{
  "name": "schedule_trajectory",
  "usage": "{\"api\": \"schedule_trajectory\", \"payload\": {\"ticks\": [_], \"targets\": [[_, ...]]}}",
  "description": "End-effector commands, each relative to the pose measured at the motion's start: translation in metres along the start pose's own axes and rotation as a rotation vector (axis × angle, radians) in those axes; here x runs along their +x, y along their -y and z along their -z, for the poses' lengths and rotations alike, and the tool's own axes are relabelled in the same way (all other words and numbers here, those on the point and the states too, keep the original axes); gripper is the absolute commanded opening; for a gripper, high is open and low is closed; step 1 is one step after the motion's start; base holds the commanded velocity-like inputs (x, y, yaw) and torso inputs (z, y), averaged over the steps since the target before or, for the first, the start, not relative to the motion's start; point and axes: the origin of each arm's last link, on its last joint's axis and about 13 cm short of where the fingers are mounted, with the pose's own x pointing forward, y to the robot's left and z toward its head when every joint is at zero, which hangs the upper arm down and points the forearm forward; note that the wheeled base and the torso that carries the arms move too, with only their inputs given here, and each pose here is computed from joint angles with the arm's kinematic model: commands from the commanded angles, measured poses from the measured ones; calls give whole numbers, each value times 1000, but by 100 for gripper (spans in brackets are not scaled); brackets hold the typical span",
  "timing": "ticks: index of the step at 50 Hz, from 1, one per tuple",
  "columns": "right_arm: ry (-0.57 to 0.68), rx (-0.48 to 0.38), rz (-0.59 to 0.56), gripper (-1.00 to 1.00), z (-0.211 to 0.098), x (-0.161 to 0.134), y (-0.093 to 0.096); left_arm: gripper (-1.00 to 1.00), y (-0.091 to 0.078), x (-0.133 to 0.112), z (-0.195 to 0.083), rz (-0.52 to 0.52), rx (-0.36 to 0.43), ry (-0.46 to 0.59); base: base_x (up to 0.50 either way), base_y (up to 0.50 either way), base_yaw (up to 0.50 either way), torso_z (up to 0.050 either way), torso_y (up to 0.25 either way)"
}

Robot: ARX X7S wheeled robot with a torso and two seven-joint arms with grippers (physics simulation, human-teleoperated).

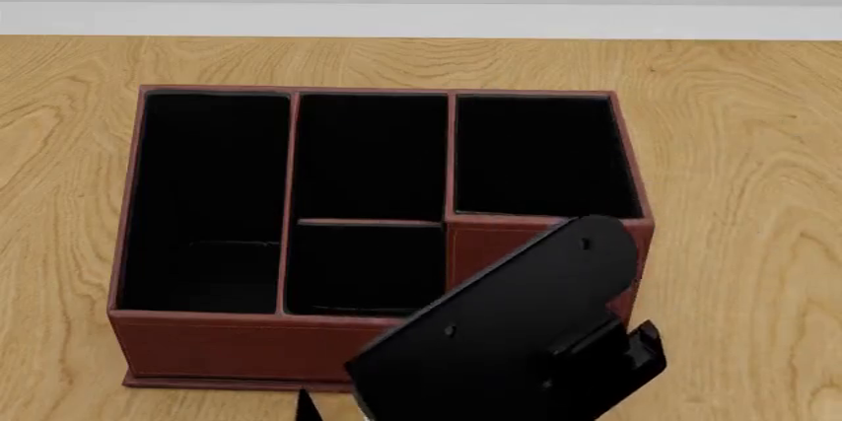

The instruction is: Pick up the white mug and place it to the right of the caddy.

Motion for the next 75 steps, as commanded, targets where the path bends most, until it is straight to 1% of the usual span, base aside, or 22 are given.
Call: {"api": "schedule_trajectory", "payload": {"ticks": [1, 19, 40, 75], "targets": [[-71, -29, -55, 100, 5, 0, -7, 100, 0, 0, 1, 0, 2, -5, 0, 0, 0, 0, 0], [-140, -81, -117, 100, 8, -1, -16, 100, 2, -1, 4, 5, 2, -9, 0, 0, 0, 0, 0], [-197, -93, -215, 100, 6, 10, -25, 100, 0, -2, 4, 1, 9, -10, 0, 0, 0, 0, 0], [-275, -36, -295, 100, 2, 39, -33, 100, -4, -5, 9, -6, 15, -22, 0, 0, 0, 0, 0]]}}
